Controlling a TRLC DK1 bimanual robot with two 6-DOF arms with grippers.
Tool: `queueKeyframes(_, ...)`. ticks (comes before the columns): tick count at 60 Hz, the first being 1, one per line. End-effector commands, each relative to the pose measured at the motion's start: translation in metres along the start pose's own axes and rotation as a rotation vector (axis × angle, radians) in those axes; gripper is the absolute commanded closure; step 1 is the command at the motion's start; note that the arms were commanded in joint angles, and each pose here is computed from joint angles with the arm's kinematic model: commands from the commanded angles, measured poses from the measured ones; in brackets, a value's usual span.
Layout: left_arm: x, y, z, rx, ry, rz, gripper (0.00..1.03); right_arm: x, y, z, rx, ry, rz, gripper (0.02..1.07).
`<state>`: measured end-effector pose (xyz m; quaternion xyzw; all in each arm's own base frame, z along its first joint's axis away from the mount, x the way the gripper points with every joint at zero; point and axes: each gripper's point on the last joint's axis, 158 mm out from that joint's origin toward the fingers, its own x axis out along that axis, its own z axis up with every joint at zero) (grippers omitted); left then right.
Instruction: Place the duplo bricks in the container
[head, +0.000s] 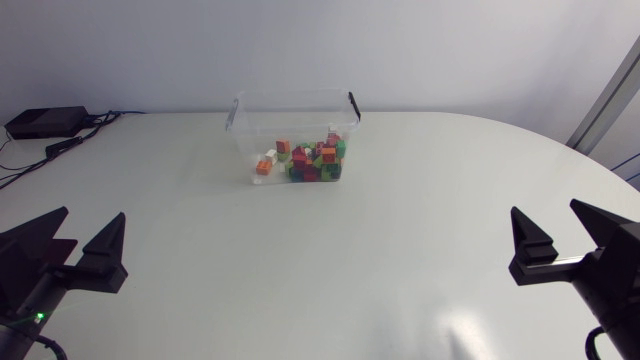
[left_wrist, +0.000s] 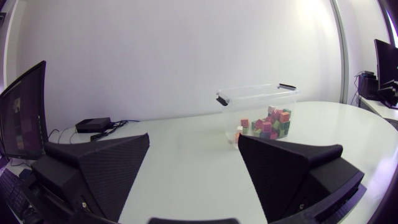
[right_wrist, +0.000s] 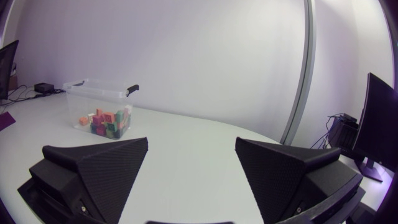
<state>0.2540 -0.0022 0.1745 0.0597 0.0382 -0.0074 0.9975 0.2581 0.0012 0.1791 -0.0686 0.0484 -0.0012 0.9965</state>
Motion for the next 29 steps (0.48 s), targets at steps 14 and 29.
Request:
queueKeyframes(14,0.002,-0.004,-0.024,-0.12,-0.017,-0.006,0.04,-0.001,0.001,-0.03,0.137,-0.039,-0.004,0.06)
queueKeyframes(29,0.002,-0.004,-0.024,-0.12,-0.017,-0.006,0.04,-0.001,0.001,-0.03,0.137,-0.039,-0.004,0.06)
